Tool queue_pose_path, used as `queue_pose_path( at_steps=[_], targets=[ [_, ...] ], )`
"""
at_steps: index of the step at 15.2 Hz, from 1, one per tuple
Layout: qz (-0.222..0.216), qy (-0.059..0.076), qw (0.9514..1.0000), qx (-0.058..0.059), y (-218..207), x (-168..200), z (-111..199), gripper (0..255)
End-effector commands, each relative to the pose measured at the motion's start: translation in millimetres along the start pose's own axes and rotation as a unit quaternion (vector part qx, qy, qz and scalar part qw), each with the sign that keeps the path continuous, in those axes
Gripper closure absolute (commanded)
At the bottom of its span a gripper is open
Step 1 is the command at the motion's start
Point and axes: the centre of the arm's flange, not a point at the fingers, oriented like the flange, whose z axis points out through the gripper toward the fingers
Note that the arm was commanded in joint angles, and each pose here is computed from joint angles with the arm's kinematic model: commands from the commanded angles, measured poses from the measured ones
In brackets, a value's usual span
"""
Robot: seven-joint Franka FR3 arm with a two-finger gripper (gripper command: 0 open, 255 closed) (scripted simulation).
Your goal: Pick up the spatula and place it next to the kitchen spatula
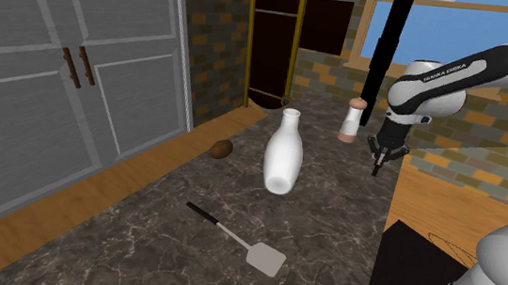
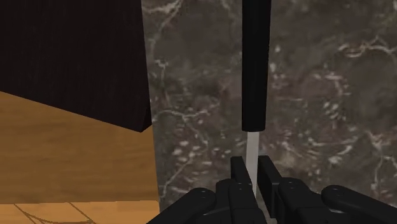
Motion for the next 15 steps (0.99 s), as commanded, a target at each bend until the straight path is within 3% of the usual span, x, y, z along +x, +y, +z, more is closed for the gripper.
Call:
queue_pose_path(
  at_steps=[1, 10, 15],
  targets=[
    [0.000, 0.000, 1.0000, 0.000, -0.3, -0.9, -11.3, 255],
    [0.000, 0.000, 1.0000, 0.000, -0.3, -4.0, -58.2, 255],
    [0.000, 0.000, 1.0000, 0.000, -47.2, -50.3, -55.4, 255]
  ],
)
